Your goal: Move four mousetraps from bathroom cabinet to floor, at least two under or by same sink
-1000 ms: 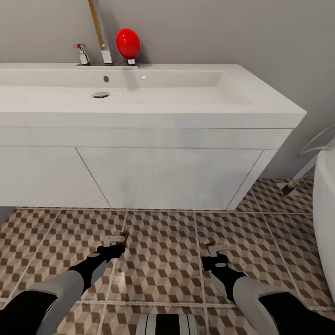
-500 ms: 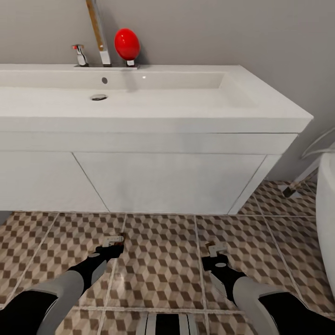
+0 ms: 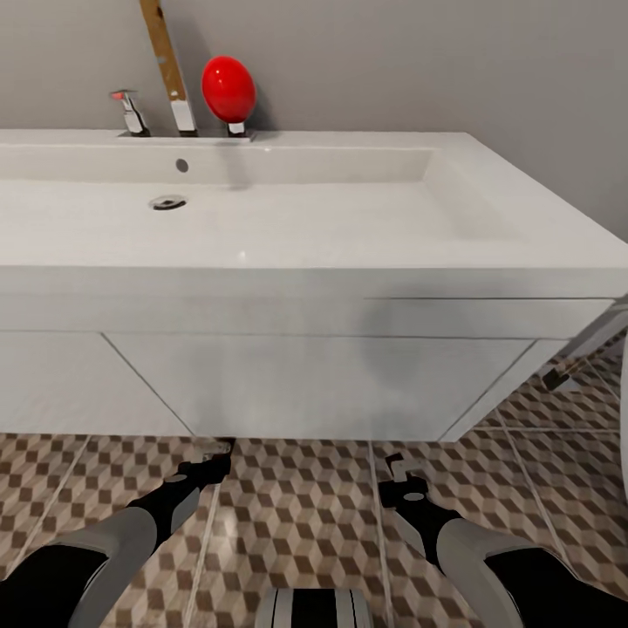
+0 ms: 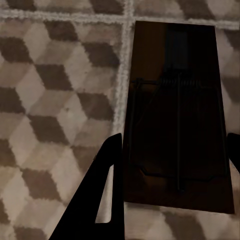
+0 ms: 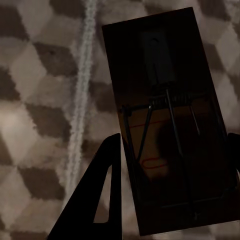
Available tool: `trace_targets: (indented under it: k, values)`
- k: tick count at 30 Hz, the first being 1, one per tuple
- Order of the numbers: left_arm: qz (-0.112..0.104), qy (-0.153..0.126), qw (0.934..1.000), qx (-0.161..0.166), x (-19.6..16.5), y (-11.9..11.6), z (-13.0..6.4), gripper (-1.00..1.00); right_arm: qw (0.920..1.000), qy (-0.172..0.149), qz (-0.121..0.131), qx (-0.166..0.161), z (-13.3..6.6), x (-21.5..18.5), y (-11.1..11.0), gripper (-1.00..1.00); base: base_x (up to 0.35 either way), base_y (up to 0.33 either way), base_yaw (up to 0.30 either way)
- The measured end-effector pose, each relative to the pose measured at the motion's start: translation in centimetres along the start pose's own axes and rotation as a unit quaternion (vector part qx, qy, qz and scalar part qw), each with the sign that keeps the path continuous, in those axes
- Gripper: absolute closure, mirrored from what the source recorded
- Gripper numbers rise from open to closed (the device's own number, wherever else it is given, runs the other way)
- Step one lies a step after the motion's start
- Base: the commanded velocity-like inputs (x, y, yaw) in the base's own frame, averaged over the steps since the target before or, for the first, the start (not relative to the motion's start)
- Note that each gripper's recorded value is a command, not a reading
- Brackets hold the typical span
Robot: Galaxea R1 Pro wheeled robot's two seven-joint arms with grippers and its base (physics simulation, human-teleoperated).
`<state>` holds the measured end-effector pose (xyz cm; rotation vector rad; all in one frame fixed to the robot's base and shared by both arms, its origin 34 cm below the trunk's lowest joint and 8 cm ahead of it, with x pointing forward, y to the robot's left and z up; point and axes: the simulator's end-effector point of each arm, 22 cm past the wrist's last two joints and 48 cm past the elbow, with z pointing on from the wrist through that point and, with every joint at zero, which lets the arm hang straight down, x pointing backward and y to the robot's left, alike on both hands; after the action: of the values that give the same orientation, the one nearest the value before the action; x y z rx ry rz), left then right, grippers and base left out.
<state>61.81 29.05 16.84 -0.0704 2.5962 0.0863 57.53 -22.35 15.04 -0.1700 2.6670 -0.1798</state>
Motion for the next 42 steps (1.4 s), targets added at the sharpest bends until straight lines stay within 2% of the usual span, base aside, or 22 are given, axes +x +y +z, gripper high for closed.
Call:
trace_targets:
  k: [42]
  values:
    - [0.000, 0.004, 1.0000, -0.001, 0.35, 0.08, -0.02, 1.00, 1.0000, 0.009, -0.003, 0.000, 0.00, 0.35, 0.01, 1.00, 0.014, 0.000, 0.000]
